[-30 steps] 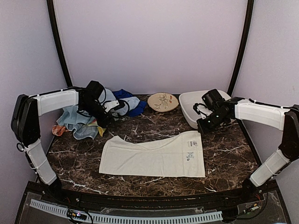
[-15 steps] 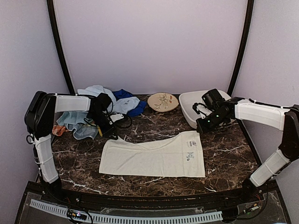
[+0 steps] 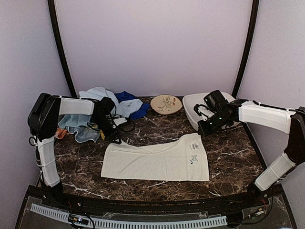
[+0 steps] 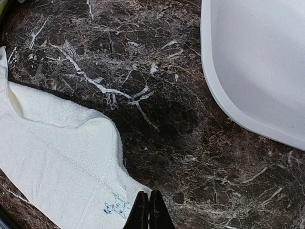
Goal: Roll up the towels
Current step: Adjust the towel at the center of the board.
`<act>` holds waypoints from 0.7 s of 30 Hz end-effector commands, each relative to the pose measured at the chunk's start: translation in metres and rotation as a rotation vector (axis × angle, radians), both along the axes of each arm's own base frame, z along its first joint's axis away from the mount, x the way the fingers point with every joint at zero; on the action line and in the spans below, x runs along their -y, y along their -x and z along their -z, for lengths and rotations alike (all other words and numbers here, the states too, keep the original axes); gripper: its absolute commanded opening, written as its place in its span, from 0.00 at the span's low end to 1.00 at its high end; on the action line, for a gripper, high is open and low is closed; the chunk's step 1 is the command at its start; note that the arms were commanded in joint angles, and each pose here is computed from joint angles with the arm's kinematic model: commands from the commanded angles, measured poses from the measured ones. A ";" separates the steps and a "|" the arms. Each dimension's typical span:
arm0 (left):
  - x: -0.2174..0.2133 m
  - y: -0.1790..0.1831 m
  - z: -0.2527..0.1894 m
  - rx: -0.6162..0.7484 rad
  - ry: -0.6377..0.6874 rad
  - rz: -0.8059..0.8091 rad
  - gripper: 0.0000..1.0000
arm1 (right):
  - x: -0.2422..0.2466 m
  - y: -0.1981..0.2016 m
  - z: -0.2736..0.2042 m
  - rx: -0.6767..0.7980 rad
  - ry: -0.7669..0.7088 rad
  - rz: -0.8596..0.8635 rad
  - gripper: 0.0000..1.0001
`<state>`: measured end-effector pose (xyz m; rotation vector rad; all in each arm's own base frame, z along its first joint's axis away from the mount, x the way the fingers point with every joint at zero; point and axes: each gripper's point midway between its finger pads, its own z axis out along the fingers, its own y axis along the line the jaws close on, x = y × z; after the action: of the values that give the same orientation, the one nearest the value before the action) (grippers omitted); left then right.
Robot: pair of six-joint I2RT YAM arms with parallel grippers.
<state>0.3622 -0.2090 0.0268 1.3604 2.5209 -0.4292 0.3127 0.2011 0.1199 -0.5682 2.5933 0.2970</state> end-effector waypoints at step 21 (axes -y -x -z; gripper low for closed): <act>0.011 0.004 -0.030 0.021 0.027 -0.061 0.00 | -0.009 -0.004 -0.013 0.030 -0.030 -0.006 0.00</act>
<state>0.3574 -0.2197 0.0249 1.3089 2.5666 -0.4460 0.3113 0.2045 0.1207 -0.5718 2.5917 0.3072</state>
